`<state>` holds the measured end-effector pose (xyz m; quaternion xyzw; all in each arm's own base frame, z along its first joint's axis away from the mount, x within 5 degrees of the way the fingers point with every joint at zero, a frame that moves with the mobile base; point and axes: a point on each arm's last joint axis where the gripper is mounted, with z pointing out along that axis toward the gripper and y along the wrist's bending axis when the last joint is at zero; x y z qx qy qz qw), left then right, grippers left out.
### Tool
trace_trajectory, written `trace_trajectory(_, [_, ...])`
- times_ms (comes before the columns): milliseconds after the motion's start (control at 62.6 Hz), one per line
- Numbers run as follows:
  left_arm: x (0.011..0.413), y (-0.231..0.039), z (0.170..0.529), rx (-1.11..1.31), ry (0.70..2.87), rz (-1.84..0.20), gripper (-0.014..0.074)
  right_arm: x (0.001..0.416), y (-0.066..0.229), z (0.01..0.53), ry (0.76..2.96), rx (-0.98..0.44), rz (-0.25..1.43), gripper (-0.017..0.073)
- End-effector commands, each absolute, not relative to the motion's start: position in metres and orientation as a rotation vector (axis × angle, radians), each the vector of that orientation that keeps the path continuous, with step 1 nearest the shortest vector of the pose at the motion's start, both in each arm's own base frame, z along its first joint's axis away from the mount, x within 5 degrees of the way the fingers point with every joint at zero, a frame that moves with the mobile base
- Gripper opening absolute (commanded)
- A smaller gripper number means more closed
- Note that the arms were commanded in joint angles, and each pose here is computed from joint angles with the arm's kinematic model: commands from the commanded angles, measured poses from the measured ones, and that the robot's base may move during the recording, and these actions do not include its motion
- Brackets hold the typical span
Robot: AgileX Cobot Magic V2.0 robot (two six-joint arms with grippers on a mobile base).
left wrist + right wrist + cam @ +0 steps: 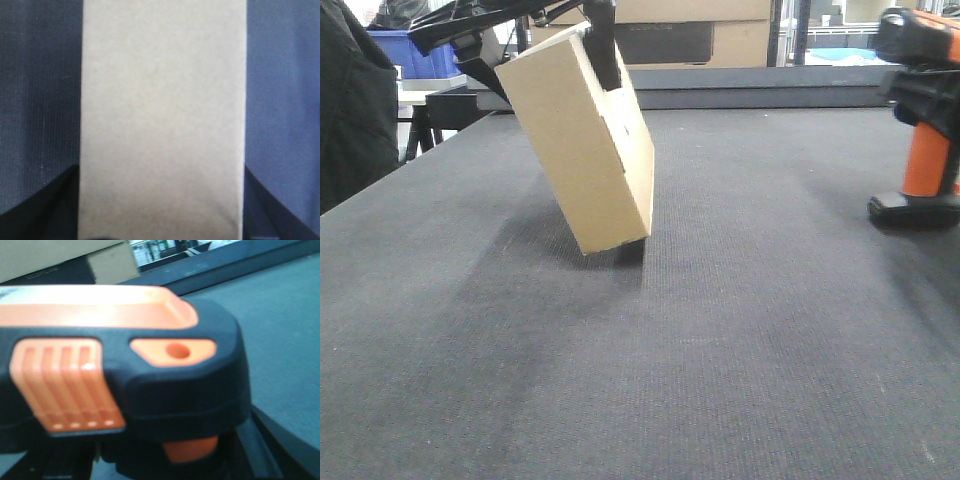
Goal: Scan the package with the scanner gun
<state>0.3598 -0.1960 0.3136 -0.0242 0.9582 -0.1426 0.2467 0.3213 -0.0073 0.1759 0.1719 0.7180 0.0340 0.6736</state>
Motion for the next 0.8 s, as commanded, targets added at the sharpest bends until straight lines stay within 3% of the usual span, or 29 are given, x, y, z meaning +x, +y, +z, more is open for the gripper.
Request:
trace_trajectory(0, [0.359,-0.196,0.32,-0.067,2.585,-0.408,-0.0111,0.322,0.003,0.197,1.516,0.205,0.102,-0.0167])
trace_trajectory(351, [0.36,-0.197,0.32,-0.067,2.575,-0.414,-0.0111,0.311,0.003,0.218,1.631,-0.1,-0.205,-0.0153])
trace_trajectory(591, [0.36,-0.197,0.32,-0.067,2.573,-0.415,-0.0111,0.31,-0.004,0.215,1.663,-0.01,-0.235,-0.0153])
trace_trajectory(782, [0.358,-0.196,0.319,-0.067,2.595,-0.402,-0.0111,0.31,-0.005,0.216,1.658,-0.106,-0.349,-0.0153])
